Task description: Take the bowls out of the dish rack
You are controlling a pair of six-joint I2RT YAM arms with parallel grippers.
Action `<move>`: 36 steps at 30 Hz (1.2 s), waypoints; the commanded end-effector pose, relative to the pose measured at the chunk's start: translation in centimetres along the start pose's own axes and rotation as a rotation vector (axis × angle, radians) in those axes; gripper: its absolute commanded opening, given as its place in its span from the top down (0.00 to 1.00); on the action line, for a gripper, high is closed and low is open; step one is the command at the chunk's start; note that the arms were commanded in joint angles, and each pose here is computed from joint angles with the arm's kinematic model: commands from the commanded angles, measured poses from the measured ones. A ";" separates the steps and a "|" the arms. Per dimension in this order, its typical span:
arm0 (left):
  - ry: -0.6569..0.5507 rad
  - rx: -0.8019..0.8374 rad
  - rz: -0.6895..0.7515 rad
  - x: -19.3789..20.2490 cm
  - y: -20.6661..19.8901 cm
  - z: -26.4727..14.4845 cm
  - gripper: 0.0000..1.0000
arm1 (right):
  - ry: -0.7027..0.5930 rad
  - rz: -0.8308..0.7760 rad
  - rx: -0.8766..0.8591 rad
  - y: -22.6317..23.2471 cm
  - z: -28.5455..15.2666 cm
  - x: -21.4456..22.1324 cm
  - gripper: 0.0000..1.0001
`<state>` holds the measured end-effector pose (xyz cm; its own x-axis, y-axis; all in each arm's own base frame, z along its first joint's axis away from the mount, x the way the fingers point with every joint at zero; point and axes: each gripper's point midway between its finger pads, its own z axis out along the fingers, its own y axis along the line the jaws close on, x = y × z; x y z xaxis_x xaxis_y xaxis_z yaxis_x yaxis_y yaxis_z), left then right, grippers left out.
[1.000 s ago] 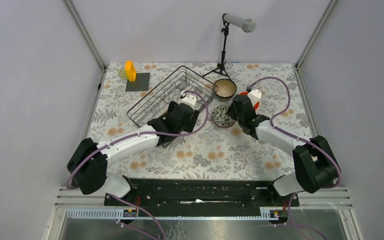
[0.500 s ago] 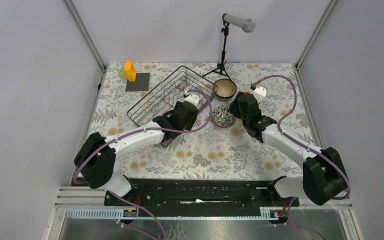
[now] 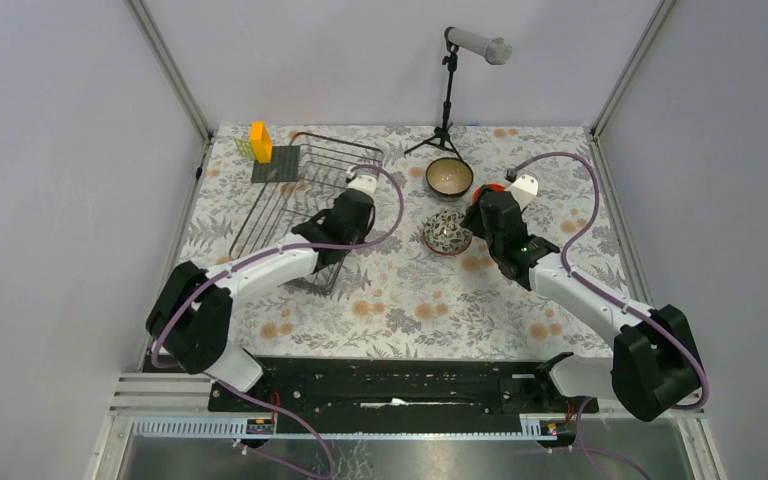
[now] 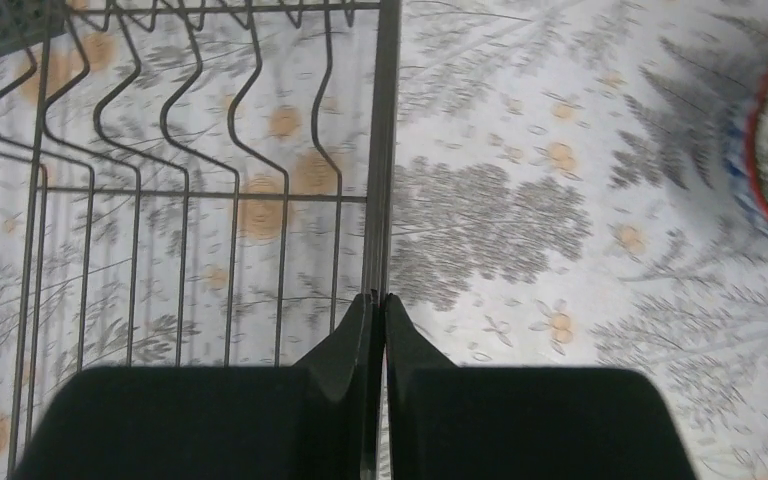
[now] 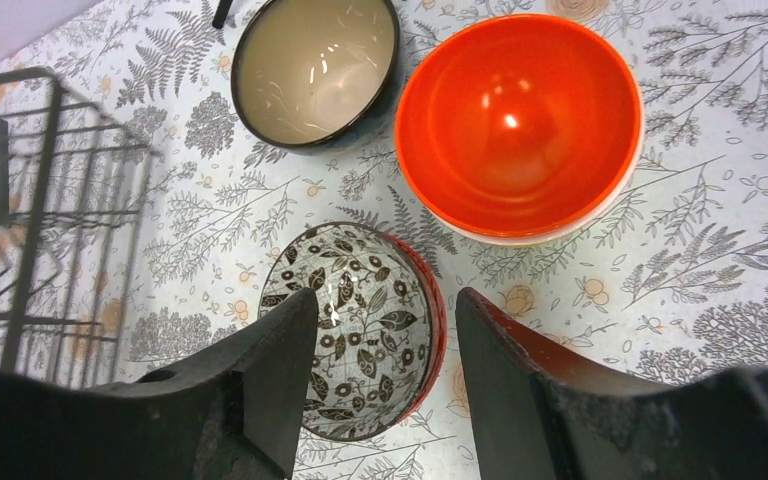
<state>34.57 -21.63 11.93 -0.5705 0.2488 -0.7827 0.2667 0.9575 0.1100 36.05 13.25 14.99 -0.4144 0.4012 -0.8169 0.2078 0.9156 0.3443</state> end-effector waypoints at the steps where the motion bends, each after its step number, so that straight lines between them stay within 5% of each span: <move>1: -0.057 -0.056 -0.103 -0.9 3.4 -0.7 0.93 | -0.088 0.013 0.054 -1.4 -0.8 -2.0 0.40; 8: -0.162 0.041 -0.045 -3.7 1.9 -0.4 0.94 | -0.183 0.032 0.087 -3.2 -3.0 -4.0 0.38; 20: -0.137 0.214 0.155 -5.5 -2.6 3.4 1.00 | -0.271 -0.009 0.112 -5.6 -6.4 -5.9 0.36; 26: -0.171 0.202 0.243 -6.9 -2.8 4.8 1.00 | -0.215 -0.141 0.010 -4.2 -5.1 -3.8 0.13; 33: -0.226 0.180 0.331 -9.3 -3.4 7.3 0.96 | -0.234 -0.182 -0.013 -4.4 -4.6 -3.1 0.09; 36: -0.216 0.152 0.338 -9.7 -3.2 8.2 0.82 | -0.239 -0.204 -0.017 -4.7 -4.5 -2.7 0.10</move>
<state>43.37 -26.78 12.27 -0.3561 0.4667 -0.8096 0.5192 0.8191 0.2439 31.58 7.93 16.23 -0.2939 0.2089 -0.9327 0.1576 0.9731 0.1683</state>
